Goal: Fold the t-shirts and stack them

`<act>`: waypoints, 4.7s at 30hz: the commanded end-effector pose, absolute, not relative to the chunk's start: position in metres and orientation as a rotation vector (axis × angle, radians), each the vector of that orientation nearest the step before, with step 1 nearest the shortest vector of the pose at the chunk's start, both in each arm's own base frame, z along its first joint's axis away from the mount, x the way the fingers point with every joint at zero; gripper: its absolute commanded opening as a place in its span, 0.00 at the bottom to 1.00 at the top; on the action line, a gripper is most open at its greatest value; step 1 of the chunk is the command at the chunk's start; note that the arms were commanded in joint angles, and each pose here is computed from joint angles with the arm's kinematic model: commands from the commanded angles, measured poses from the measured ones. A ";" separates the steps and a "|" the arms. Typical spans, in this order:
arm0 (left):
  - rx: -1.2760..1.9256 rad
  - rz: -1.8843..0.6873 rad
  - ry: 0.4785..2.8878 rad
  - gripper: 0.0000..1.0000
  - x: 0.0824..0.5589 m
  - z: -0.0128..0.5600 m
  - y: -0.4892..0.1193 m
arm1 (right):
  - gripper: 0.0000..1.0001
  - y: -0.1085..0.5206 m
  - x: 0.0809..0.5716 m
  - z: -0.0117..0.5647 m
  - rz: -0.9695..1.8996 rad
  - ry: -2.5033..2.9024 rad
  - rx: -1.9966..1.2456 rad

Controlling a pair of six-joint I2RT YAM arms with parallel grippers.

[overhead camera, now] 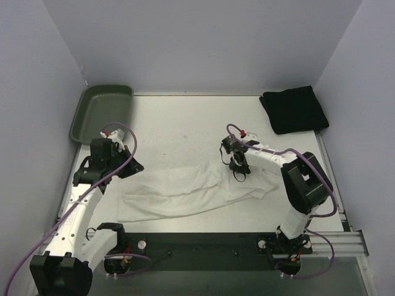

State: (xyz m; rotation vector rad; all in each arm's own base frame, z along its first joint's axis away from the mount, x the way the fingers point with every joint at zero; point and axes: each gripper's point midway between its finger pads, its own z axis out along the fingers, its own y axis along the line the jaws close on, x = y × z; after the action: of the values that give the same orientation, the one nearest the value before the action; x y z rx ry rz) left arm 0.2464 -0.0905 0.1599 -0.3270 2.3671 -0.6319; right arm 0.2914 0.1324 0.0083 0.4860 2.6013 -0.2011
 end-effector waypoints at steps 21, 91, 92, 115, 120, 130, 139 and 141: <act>-0.349 -0.536 2.347 0.00 0.259 0.167 -0.075 | 0.00 0.280 0.490 -0.006 0.612 2.763 0.503; -0.548 -0.364 2.769 0.98 0.147 0.013 -0.142 | 1.00 0.228 0.292 0.222 0.903 2.038 -0.062; -0.543 -0.368 2.772 0.97 0.146 0.009 -0.146 | 1.00 0.227 0.292 0.222 0.900 2.039 -0.062; 0.124 -0.674 2.888 0.97 0.098 -0.017 -0.416 | 1.00 0.172 0.280 0.220 0.747 2.085 0.049; 0.150 -0.705 2.867 0.98 0.098 -0.004 -0.418 | 1.00 0.164 0.279 0.219 0.715 2.098 0.058; 0.358 -0.990 2.670 0.97 0.077 0.125 -0.443 | 1.00 0.160 0.293 0.220 0.668 2.099 0.082; 0.283 -1.069 2.428 0.98 0.089 0.245 -0.381 | 1.00 0.166 0.298 0.183 0.649 2.216 0.106; 0.228 -1.025 2.397 0.97 0.099 0.252 -0.360 | 0.99 0.178 0.290 0.174 0.679 2.256 0.083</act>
State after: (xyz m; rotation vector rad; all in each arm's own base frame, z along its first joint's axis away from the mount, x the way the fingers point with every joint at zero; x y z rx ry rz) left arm 0.0797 -0.4068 0.2354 0.3031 2.4510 -1.1637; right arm 0.2918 0.1644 0.1768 0.1044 2.2374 0.6505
